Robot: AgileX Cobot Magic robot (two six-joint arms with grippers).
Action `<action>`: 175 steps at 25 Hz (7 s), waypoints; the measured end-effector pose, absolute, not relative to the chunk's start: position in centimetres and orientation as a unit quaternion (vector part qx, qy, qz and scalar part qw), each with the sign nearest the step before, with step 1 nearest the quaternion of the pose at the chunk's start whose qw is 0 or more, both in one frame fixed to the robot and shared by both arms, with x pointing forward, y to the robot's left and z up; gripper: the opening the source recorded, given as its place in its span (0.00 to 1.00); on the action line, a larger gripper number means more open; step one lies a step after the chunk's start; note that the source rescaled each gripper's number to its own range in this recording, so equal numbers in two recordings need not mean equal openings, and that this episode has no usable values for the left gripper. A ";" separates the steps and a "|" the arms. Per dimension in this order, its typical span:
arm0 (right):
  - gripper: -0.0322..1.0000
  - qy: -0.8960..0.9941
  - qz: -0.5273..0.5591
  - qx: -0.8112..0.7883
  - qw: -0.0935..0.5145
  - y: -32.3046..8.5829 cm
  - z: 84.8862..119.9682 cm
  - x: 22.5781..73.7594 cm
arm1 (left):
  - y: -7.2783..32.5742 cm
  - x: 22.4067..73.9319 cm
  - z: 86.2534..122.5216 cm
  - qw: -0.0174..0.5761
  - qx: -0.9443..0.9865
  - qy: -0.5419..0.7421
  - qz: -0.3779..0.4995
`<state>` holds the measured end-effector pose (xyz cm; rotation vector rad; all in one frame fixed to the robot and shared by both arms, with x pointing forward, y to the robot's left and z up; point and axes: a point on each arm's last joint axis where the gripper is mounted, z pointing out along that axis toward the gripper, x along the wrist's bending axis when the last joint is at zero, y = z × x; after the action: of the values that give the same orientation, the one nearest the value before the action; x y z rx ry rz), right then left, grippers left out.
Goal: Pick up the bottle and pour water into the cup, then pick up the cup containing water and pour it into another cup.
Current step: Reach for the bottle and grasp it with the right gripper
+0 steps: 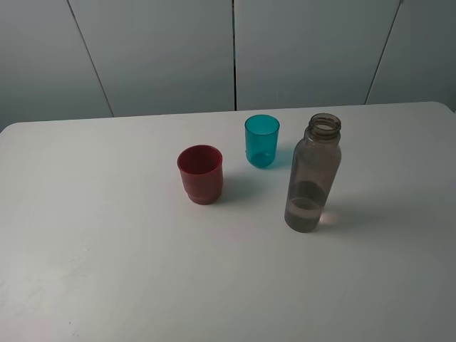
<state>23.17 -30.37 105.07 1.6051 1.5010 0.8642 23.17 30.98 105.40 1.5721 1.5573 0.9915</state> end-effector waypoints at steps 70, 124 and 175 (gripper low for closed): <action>1.00 0.588 0.338 0.629 0.380 -30.4 105.1 23.2 | 31.0 23.2 105.4 0.352 0.606 0.603 0.382; 1.00 0.588 0.338 0.629 0.380 -30.4 105.1 23.2 | 31.0 23.2 105.4 0.351 0.607 0.602 0.383; 1.00 0.588 0.338 0.629 0.380 -30.4 105.1 23.2 | 31.0 23.2 105.4 0.351 0.607 0.602 0.383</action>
<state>23.17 -30.37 105.07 1.6051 1.5010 0.8642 23.17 30.98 105.40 1.5703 1.5585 0.9905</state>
